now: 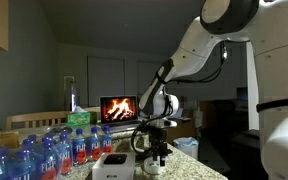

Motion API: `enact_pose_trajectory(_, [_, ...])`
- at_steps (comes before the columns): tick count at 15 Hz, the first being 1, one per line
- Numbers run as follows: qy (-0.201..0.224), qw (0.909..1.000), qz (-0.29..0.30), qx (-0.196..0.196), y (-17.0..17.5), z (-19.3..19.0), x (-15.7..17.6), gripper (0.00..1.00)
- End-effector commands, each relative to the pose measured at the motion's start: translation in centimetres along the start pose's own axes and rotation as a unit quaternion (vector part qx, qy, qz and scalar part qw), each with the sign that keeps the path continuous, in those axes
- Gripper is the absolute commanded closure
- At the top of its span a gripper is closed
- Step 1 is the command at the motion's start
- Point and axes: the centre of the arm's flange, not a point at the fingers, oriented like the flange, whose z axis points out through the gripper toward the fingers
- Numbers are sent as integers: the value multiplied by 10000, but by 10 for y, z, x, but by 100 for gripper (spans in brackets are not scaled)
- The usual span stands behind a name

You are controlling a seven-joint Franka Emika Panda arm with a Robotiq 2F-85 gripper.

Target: Take the bottle and the black object and put them on the counter, then stack the clear tape, the black object and the bottle on the box

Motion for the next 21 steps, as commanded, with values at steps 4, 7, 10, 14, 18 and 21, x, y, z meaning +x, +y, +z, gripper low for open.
enact_pose_trajectory(4, [-170, 9997, 7, -156, -7, 23, 7, 0])
enact_pose_trajectory(7, [-171, 9995, -70, -252, -11, 29, 1, 0])
enact_pose_trajectory(10, [-118, 9996, -103, -214, -11, 27, -3, 26])
enact_pose_trajectory(14, [28, 9999, -111, -70, -10, 21, -5, 53])
enact_pose_trajectory(18, [38, 9998, -193, -5, -7, 16, -9, 79])
enact_pose_trajectory(21, [36, 9993, -368, 71, 4, 9, -15, 93])
